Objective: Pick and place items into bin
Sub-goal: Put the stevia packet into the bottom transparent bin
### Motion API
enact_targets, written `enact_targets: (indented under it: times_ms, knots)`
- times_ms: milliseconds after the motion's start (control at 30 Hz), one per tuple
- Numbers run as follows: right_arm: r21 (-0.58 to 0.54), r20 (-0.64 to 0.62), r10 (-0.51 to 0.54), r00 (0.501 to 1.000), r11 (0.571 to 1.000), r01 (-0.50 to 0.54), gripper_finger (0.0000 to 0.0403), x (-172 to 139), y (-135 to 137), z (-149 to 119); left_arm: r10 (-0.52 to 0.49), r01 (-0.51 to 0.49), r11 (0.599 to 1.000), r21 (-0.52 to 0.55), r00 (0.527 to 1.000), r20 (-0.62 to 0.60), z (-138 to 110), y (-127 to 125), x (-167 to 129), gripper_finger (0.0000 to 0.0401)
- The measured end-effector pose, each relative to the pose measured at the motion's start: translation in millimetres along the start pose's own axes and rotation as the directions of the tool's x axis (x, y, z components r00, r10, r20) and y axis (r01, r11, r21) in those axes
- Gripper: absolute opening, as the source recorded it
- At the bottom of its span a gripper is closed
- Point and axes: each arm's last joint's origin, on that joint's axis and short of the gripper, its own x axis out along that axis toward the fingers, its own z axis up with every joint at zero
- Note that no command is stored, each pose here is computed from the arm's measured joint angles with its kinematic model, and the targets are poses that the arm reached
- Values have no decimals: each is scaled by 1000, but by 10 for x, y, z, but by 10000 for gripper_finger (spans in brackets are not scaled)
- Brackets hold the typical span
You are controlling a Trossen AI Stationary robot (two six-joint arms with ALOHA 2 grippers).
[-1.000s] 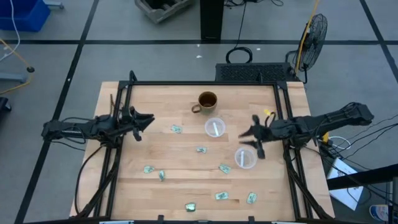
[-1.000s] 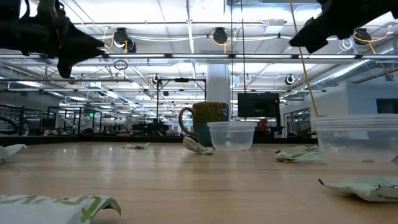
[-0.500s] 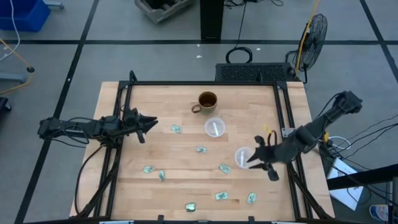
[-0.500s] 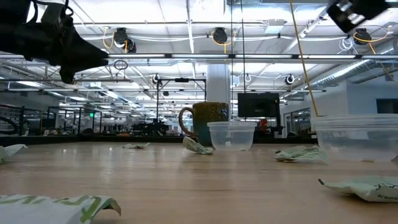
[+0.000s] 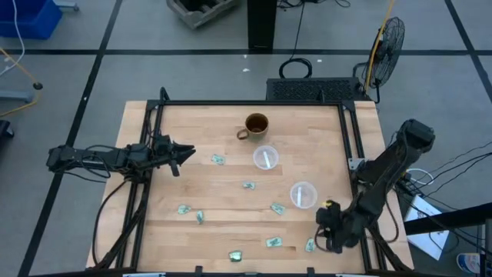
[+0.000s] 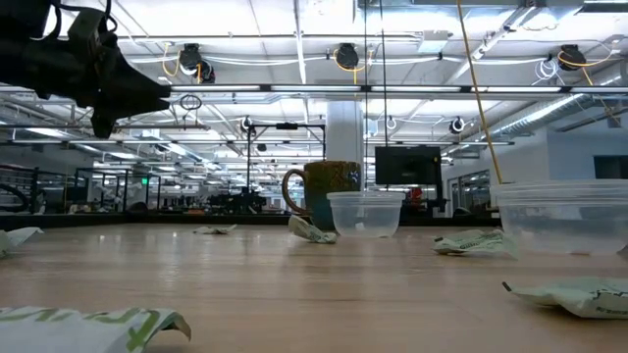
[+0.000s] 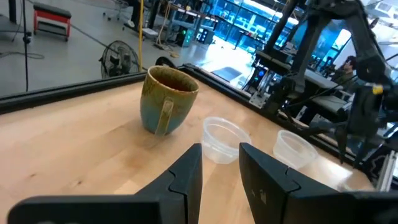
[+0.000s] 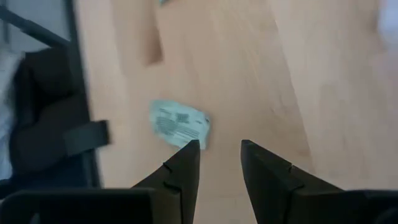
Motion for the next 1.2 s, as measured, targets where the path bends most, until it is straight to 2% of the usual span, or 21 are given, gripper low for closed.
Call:
enact_targets:
  times_ms: [100, 267, 467, 567, 667, 1200]
  knots:
    - [-1, -15, -31, 999, 1000, 31, 109, 177, 20, -49, 0, 0, 1000, -4, 1000, 0, 0, 0, 0, 111]
    - [-69, -14, -34, 999, 997, 33, 109, 358, 48, -76, 0, 0, 1000, -4, 1000, -1, -1, 0, 0, 111]
    - [-61, -3, -4, 1000, 998, 4, 109, 376, 81, -69, 0, 0, 1000, -7, 1000, -1, -1, 1, 0, 111]
    - [-88, 30, 54, 998, 995, -51, 109, 374, 140, -44, 0, 0, 1000, -7, 1000, -1, -1, 1, 0, 111]
    - [-122, 67, 68, 995, 991, -59, 109, 382, 165, -28, 1, -1, 1000, -6, 1000, -2, -3, 1, 0, 111]
    - [-269, 50, -50, 998, 961, 61, 109, 611, 80, -108, 3, -3, 1000, 23, 1000, -6, -7, 3, 0, 111]
